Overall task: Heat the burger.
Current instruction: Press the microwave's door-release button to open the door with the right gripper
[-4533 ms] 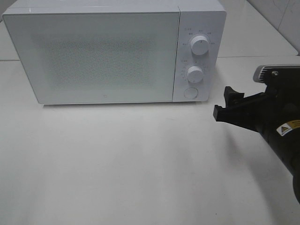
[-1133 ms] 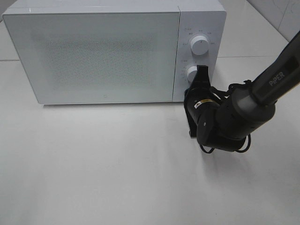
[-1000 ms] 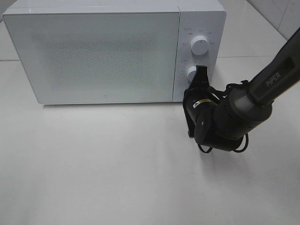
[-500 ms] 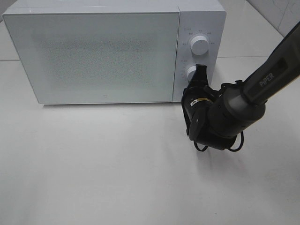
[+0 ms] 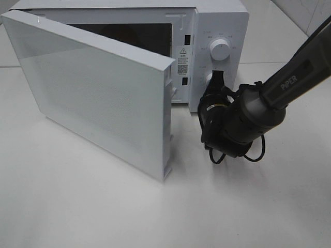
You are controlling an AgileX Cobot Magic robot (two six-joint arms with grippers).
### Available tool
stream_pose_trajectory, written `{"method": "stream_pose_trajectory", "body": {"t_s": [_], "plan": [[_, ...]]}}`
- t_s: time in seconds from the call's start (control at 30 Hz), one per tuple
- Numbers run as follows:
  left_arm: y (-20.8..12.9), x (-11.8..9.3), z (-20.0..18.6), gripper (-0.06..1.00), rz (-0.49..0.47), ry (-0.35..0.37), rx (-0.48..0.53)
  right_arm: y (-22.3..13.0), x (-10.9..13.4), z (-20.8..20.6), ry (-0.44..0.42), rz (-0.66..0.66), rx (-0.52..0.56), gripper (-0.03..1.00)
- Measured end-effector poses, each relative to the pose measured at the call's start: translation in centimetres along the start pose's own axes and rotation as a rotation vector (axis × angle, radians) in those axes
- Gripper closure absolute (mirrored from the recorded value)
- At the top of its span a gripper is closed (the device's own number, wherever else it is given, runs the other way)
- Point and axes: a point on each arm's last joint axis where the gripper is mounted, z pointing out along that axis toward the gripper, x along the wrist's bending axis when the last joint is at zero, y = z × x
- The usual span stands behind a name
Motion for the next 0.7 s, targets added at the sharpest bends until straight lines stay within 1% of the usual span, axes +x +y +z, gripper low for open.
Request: {"method": "stream_pose_trajectory", "body": {"t_s": [0.43, 0.7], "plan": [[0.00, 0.00, 0.00, -0.03, 0.000, 0.000, 0.000, -0.05, 0.24, -0.11, -0.020, 0.009, 0.005, 0.94], [0.00, 0.00, 0.00, -0.03, 0.000, 0.000, 0.000, 0.58, 0.58, -0.76, -0.039, -0.044, 0.055, 0.94]]}}
